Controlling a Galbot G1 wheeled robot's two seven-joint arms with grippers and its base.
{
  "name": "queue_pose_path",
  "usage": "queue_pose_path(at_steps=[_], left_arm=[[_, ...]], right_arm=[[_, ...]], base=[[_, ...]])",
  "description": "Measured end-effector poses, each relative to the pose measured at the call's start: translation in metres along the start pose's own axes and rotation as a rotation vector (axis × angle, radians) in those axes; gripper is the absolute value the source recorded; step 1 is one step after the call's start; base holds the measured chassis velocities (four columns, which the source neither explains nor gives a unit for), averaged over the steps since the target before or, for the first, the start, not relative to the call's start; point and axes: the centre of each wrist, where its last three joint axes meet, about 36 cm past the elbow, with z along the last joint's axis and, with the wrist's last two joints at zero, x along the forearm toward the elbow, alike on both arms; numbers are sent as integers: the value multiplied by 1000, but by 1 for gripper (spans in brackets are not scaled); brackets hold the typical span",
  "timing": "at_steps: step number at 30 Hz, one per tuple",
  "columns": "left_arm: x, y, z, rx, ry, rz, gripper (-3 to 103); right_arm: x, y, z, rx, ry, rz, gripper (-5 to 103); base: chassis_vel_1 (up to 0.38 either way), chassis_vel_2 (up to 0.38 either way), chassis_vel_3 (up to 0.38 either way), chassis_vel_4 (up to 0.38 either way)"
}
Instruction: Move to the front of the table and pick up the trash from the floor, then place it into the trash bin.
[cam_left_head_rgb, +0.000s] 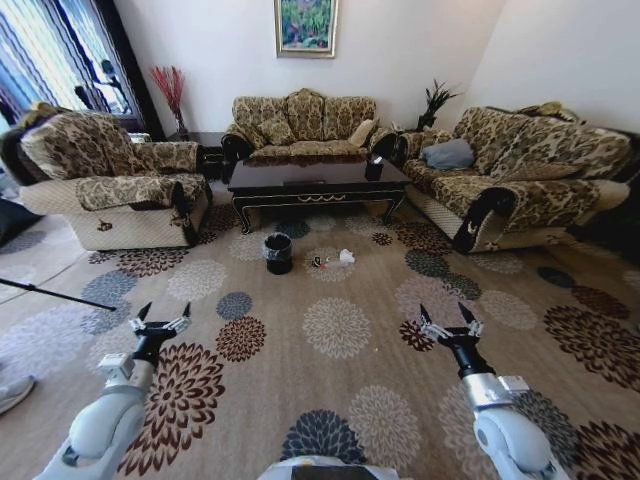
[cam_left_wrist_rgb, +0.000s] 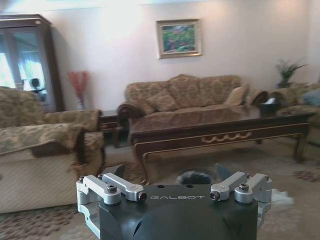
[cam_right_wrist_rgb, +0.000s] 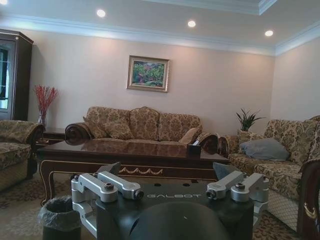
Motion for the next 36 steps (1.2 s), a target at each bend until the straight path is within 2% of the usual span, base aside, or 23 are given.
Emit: queue_pose_path(at_steps=[4,10,15,36], left_arm=[[0,-2,-4,11,-10,44,100],[2,-6,0,15,-2,57,100],[3,-6,2,14,5,61,100],[15,-20,8,30,25,53,100]], right_arm=[[-1,-2,-2,10,-2,-3,100],[-2,-4,-3,15,-1,-9,100],[-5,-14,1,82,19,-62,100],[-16,-22,8,86,25,-90,100]], base=[[0,0,0,0],[0,0,0,0],[0,0,0,0],[0,0,0,0]])
